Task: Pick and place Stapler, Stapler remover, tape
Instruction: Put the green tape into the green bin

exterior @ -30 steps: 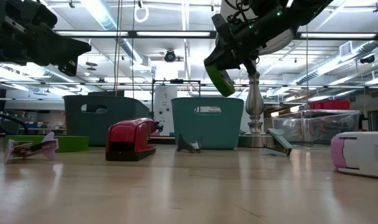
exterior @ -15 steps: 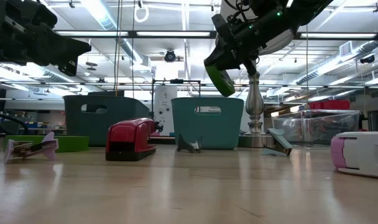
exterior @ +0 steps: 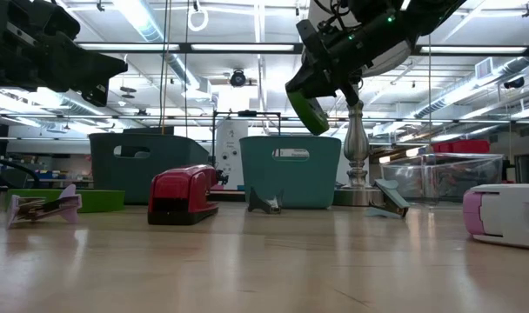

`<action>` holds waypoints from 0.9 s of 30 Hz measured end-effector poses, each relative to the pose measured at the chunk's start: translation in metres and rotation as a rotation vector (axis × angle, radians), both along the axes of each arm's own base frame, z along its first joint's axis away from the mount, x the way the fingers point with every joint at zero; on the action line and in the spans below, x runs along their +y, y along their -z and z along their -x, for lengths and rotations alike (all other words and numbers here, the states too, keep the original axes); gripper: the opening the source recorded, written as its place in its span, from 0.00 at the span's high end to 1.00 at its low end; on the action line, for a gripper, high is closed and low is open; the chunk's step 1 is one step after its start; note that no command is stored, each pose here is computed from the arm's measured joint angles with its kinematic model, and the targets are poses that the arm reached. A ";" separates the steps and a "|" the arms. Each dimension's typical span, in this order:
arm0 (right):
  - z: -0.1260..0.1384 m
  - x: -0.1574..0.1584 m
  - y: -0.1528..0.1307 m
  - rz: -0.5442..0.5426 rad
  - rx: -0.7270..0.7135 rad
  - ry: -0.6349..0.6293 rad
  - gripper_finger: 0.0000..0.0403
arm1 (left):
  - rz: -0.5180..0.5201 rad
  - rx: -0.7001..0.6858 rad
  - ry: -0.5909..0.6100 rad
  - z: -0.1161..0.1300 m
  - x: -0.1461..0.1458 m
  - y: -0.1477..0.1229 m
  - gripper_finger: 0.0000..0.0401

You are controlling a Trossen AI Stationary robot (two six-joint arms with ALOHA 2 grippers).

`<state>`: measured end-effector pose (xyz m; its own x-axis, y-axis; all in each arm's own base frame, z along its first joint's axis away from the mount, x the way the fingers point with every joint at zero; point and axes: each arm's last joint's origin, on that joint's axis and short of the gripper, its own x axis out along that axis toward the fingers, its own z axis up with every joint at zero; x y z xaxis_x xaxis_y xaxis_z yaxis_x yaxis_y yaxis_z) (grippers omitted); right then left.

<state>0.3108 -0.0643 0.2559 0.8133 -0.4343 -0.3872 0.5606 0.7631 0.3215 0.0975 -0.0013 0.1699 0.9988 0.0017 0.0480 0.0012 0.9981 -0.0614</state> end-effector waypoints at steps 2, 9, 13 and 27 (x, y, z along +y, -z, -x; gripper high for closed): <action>0.000 0.000 0.000 0.000 0.000 0.000 0.77 | 0.000 0.000 0.000 0.000 0.000 0.000 0.99; 0.000 0.000 0.000 0.000 0.000 0.000 0.77 | 0.000 0.000 0.000 0.000 0.000 0.000 0.99; 0.000 0.000 0.000 0.000 0.000 0.000 0.77 | 0.000 0.000 0.000 0.000 0.000 0.000 0.99; 0.000 0.000 0.000 -0.002 -0.003 0.001 0.65 | 0.000 0.000 0.000 0.000 0.000 0.000 0.99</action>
